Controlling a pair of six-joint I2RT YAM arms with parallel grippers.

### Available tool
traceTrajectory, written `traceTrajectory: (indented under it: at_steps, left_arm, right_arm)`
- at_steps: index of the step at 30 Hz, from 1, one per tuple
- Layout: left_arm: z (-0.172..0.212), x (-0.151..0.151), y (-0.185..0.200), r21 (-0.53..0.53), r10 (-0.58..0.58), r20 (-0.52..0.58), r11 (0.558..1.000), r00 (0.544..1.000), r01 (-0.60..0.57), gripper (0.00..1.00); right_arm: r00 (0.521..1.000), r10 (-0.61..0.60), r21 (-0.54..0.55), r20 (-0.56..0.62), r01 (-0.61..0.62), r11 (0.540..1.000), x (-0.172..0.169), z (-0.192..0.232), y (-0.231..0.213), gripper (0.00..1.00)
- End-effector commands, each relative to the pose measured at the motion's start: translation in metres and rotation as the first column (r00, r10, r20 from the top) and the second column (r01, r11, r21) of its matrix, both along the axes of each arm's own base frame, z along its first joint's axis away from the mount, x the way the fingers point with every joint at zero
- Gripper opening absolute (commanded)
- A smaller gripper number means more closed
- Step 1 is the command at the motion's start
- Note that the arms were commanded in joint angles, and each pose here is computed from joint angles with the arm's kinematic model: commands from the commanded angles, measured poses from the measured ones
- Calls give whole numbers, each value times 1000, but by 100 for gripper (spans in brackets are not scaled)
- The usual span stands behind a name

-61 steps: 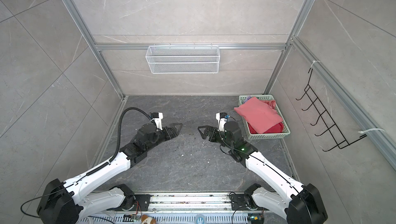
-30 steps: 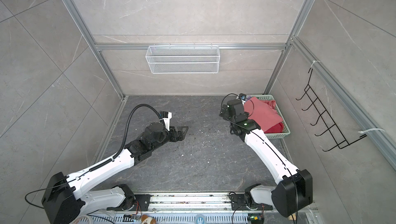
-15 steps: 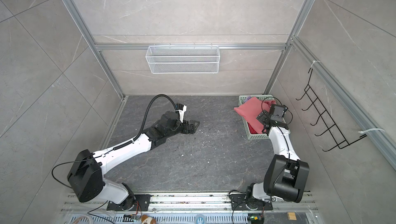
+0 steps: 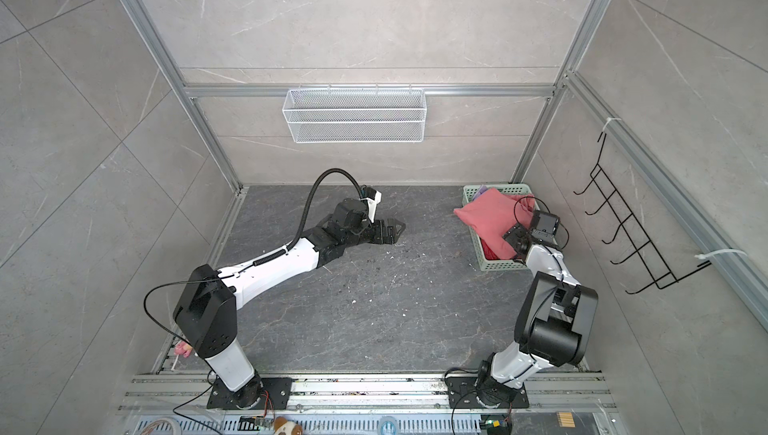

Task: Fold and stack the t-shirts
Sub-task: 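Grasp the pink t-shirt top with the right gripper and pull it out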

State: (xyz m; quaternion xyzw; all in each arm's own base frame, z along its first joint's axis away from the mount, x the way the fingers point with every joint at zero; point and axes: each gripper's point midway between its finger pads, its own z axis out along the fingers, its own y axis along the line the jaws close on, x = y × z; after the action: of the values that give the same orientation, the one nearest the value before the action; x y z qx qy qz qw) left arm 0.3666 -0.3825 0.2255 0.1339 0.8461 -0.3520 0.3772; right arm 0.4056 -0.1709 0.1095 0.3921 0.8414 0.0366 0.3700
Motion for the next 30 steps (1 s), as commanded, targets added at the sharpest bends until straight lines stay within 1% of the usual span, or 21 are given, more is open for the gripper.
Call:
traceTrajectory:
  at_steps: [1, 3, 7, 12, 13, 14, 17, 19, 22, 23, 24, 26, 30]
  left_arm:
    - [11, -1, -10, -40, -16, -9, 999, 1000, 16, 99]
    - [12, -1, -10, -43, -13, -10, 999, 1000, 13, 99]
    - [12, -2, -11, -46, -11, -16, 999, 1000, 11, 98]
    - [11, -5, -9, -45, -14, -15, 999, 1000, 13, 97]
    - [11, -6, -9, -46, -15, -16, 999, 1000, 14, 97]
    - [11, -7, -8, -47, -14, -11, 999, 1000, 14, 97]
    - [11, -10, -5, -57, -14, 0, 998, 1000, 14, 97]
    - [13, -12, -3, -65, -15, 13, 998, 1000, 16, 97]
    - [14, -15, 0, -65, -22, 27, 998, 999, 23, 97]
    - [15, -16, 1, -66, -24, 31, 997, 999, 26, 97]
    - [14, -18, 2, -68, -28, 34, 997, 999, 31, 97]
    - [12, -20, 2, -72, -34, 38, 997, 999, 37, 97]
    - [12, -23, 5, -86, -31, 45, 996, 999, 35, 97]
  right_arm:
    - [999, 38, 5, 28, -38, 999, 13, -5, -1, 74]
    - [997, 58, 22, 41, -59, 998, 19, -7, 2, 65]
    - [996, 66, 38, 67, -69, 997, 20, 5, 6, 34]
    - [1000, 20, 9, 4, -20, 1000, 2, 27, 1, 10]
    - [1000, 16, 6, -8, -16, 1000, -1, 29, 1, 2]
    - [1000, 16, 5, -13, -16, 1000, -4, 32, 2, 0]
    - [1000, 29, 11, 1, -29, 1000, -11, 46, 8, 0]
    - [998, 51, 16, 31, -52, 999, -14, 61, 16, 0]
    - [994, 83, -5, 72, -83, 997, -18, 85, 25, 0]
    - [994, 83, -11, 75, -82, 997, -19, 91, 25, 6]
    - [994, 83, -11, 66, -83, 997, -19, 93, 24, 15]
    - [995, 93, 6, 25, -93, 996, -17, 85, 24, 22]
    - [995, 91, 43, -45, -89, 995, -13, 58, 22, 32]
